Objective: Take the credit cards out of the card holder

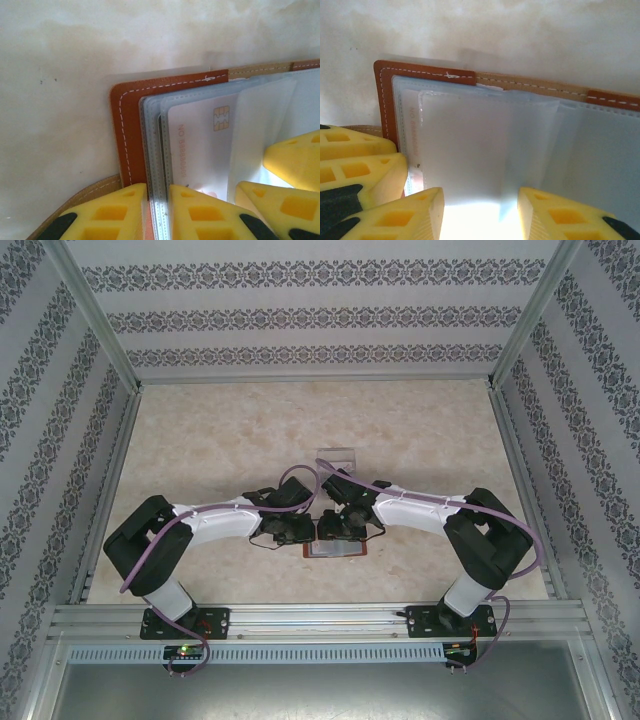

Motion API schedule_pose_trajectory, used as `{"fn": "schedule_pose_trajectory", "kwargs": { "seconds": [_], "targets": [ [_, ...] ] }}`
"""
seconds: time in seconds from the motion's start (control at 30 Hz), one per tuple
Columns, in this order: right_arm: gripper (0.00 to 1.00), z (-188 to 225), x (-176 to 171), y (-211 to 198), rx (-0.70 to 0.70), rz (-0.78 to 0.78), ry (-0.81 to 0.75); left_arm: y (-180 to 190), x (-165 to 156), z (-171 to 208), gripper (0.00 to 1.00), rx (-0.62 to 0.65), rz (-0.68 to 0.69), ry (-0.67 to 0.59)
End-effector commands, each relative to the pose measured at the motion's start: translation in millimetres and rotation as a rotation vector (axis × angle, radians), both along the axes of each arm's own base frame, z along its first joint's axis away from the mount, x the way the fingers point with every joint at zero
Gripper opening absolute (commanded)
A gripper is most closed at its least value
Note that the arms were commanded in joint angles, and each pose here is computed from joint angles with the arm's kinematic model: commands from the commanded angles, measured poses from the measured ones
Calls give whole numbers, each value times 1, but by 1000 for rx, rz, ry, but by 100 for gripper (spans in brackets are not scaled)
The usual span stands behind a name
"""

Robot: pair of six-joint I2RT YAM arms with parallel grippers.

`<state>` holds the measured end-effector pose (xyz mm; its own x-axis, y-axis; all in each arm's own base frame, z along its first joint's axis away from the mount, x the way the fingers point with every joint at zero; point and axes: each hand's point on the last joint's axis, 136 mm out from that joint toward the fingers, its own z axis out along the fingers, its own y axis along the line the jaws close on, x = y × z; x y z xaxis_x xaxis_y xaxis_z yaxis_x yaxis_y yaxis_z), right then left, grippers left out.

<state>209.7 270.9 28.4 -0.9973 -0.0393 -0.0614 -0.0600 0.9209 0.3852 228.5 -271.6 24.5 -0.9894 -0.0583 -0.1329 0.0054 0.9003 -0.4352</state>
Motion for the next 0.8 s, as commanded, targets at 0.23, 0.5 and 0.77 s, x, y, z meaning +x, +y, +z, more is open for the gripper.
{"fn": "schedule_pose_trajectory", "kwargs": {
  "seconds": [0.23, 0.5, 0.77],
  "targets": [
    [55, 7, 2, -8, -41, 10, -30, 4, 1, -8, 19, 1, 25, 19],
    [65, 9, 3, -10, -54, 15, -39, 6, 0, -7, 18, 0, 30, 15],
    [55, 8, 4, -11, -60, 4, -40, 13, 1, -1, 17, -6, 50, -9]
  ]
}}
